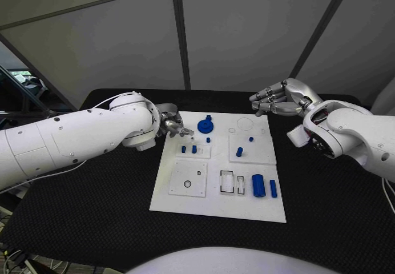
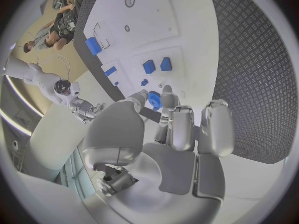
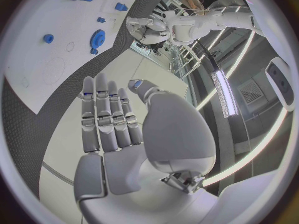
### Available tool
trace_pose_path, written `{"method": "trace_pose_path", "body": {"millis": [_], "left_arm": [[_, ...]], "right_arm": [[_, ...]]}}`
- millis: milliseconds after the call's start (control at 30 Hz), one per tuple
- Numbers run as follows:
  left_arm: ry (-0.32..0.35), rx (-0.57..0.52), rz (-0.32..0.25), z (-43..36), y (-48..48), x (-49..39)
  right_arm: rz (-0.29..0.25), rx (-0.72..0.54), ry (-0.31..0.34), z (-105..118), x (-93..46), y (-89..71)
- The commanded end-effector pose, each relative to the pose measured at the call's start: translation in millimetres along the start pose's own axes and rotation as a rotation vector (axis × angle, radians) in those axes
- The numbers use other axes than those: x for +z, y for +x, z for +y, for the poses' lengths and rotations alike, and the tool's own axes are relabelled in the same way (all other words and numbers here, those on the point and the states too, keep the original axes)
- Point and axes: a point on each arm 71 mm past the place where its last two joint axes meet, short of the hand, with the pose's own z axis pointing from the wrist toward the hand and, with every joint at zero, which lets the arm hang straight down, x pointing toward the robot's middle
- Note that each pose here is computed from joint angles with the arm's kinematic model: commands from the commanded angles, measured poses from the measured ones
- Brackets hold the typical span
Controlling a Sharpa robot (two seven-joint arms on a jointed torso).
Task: Assemble the parts on the task board
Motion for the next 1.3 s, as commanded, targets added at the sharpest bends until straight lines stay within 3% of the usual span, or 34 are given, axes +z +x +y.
{"method": "trace_pose_path", "body": {"millis": [33, 233, 367, 533, 800, 1300], "left_arm": [[0.13, -0.082, -0.097, -10.5, -8.3, -1.4], [0.331, -0.102, -0.199, -33.4, -10.9, -0.1], [0.467, 0.0, -0.284, -47.1, -4.6, 2.4], [0.549, 0.153, -0.317, -55.6, 9.1, 7.9], [0.563, 0.331, -0.284, -58.5, 28.3, 19.0], [0.531, 0.395, -0.255, -59.0, 36.8, 33.8]], "right_arm": [[0.005, -0.001, -0.007, 1, 0.2, -0.7], [0.003, -0.001, -0.009, 1, 0.4, -0.6], [0.003, 0.0, -0.011, 2, 0.8, -0.1], [0.005, 0.0, -0.013, 2, 1.0, 0.7], [0.006, 0.001, -0.014, 3, 1.1, 1.3], [0.007, 0.002, -0.015, 4, 1.6, 2.3]]}}
